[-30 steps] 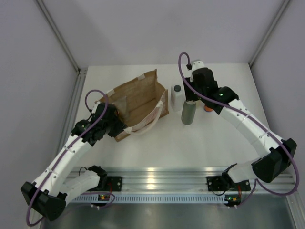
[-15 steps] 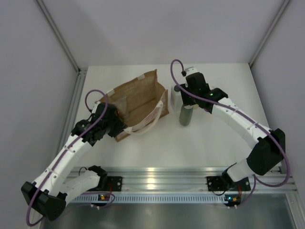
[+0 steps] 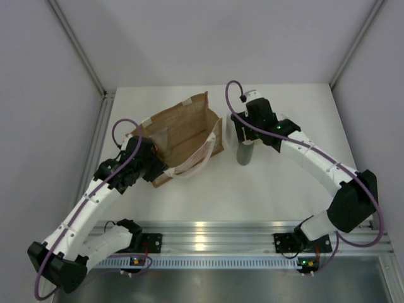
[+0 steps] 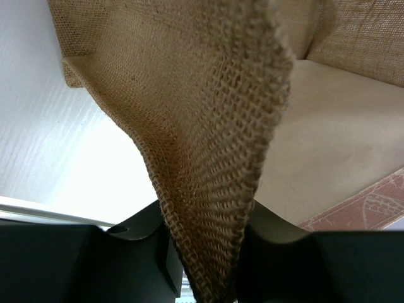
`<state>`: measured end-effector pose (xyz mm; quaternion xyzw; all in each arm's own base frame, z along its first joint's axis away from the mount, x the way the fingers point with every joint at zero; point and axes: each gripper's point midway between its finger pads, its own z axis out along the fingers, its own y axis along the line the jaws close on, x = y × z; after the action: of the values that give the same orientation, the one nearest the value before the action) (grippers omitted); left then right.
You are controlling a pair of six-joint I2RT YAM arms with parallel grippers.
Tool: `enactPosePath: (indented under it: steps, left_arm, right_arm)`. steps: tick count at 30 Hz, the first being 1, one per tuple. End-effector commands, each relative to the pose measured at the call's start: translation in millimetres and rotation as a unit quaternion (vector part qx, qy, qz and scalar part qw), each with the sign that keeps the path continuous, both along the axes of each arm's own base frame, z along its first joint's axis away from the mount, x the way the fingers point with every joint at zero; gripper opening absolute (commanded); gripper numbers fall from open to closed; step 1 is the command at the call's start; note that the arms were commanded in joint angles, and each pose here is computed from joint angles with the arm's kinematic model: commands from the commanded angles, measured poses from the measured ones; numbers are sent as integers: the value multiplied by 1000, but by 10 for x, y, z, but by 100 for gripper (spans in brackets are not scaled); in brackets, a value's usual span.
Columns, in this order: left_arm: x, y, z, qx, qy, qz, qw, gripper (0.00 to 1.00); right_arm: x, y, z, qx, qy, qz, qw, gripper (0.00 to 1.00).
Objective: Take the personal care products out of the canvas bag
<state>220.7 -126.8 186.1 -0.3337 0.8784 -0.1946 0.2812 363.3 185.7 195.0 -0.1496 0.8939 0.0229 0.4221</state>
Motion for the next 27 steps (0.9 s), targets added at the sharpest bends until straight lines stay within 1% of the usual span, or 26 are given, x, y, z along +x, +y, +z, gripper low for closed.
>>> enactPosePath:
  steps: [1,2,4,5,7,8,10,12,13,14,15,16,17,18,19,21,22,23,26,27]
  left_arm:
    - [9,-13,67,-8,-15,-3,1000,35]
    - [8,-19,69,-7,-14,-6,1000,35]
    - [17,-19,79,-6,-15,-6,1000,36]
    - [17,-23,85,-7,-16,-6,1000,36]
    - [14,-14,94,-8,-18,-5,1000,37]
    - [13,-9,100,-6,-21,-6,1000,37]
    - [7,11,110,-6,-25,-2,1000,38]
    - [-4,31,86,-2,-24,1,1000,38]
    - [-5,42,71,-2,-24,3,1000,38]
    - [-8,48,62,0,-24,4,1000,39]
    - [-5,60,50,3,-24,6,1000,41]
    - [-5,59,46,3,-23,6,1000,46]
    - [-6,68,33,7,-22,5,1000,47]
    - [-8,71,30,9,-21,5,1000,49]
    - [3,91,40,13,-22,9,1000,52]
    - [28,98,86,17,-26,10,999,54]
    - [41,114,104,22,-29,11,999,53]
    - [50,119,112,24,-29,12,999,50]
    - [70,117,131,25,-30,15,999,31]
    - [64,117,114,25,-28,15,999,30]
  right_arm:
    - [49,52,556,46,-76,5,996,75]
    - [56,58,684,51,-85,7,995,76]
    - [17,52,791,51,-84,13,995,77]
    - [22,84,969,62,-95,18,993,77]
    - [-62,223,1107,90,-87,51,991,76]
    - [-90,336,1280,116,-93,71,986,76]
    - [-274,683,1393,166,-72,129,975,76]
    - [-410,979,1509,186,-68,170,965,75]
    - [-585,1226,1597,192,-70,208,957,76]
    - [-673,1364,1595,191,-67,228,952,75]
    - [-707,1529,1496,185,-55,246,950,76]
    - [-841,1719,1446,176,-51,279,943,76]
    - [-887,1833,1446,172,-52,300,937,76]
    - [-893,1985,1270,158,-36,320,933,76]
    - [-939,2090,1206,141,-39,345,927,76]
    - [-894,2246,1112,129,-36,363,922,76]
    - [-865,2293,1168,131,-44,367,920,76]
    - [-821,2357,1061,122,-37,372,919,76]
    - [-767,2455,933,112,-31,383,916,75]
    - [-784,2491,890,112,-26,390,914,75]
